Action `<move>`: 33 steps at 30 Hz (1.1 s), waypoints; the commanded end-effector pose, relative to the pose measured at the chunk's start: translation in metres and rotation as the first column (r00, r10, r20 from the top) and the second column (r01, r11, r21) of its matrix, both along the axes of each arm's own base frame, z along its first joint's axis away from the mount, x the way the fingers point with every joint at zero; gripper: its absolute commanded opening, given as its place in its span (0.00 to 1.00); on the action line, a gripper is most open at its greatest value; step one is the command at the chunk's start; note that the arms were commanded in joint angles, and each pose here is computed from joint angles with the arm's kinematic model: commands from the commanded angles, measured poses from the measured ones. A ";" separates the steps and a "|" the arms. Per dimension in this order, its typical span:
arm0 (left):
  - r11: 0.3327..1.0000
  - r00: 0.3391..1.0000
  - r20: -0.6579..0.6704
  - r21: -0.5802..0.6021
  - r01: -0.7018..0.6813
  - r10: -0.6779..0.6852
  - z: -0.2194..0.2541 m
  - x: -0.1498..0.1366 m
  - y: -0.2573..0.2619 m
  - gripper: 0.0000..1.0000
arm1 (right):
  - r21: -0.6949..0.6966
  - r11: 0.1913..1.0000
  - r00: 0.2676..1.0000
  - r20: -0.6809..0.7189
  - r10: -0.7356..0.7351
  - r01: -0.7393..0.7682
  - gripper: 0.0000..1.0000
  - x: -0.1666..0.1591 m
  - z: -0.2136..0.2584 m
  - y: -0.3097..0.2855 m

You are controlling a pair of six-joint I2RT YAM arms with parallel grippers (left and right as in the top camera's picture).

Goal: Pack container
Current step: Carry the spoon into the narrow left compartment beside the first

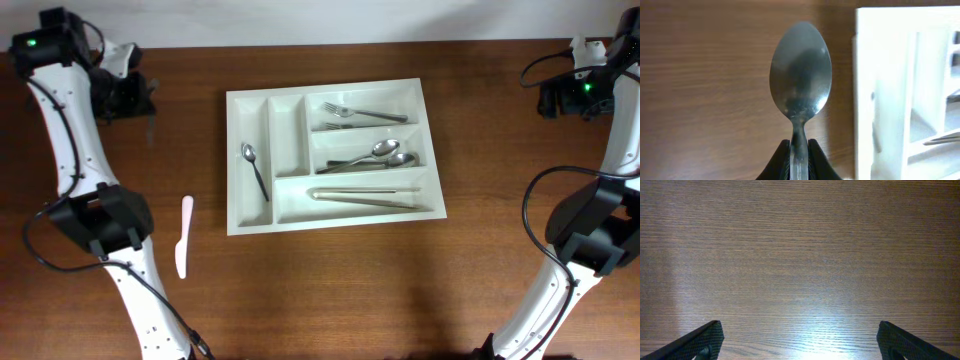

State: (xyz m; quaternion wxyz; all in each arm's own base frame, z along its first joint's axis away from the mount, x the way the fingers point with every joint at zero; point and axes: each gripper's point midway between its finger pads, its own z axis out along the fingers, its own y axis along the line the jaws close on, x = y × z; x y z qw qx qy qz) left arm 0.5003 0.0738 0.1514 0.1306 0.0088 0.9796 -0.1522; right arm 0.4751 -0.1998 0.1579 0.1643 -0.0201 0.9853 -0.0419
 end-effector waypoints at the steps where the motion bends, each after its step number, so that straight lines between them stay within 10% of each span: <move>1: 0.998 1.000 0.009 -0.055 0.018 -0.017 0.011 0.006 -0.044 0.02 | 0.015 1.000 1.000 -0.007 0.008 -0.008 0.99 0.000 -0.005 0.003; 12: 0.996 0.997 -0.070 -0.091 0.012 -0.018 0.010 0.002 -0.141 0.03 | 0.015 1.000 1.000 -0.007 0.007 -0.007 0.99 0.000 -0.005 0.002; 33: 0.994 0.942 -0.335 0.097 0.052 -0.016 -0.064 -0.038 -0.163 0.07 | 0.015 1.000 1.000 -0.007 0.008 -0.008 0.99 0.000 -0.005 0.003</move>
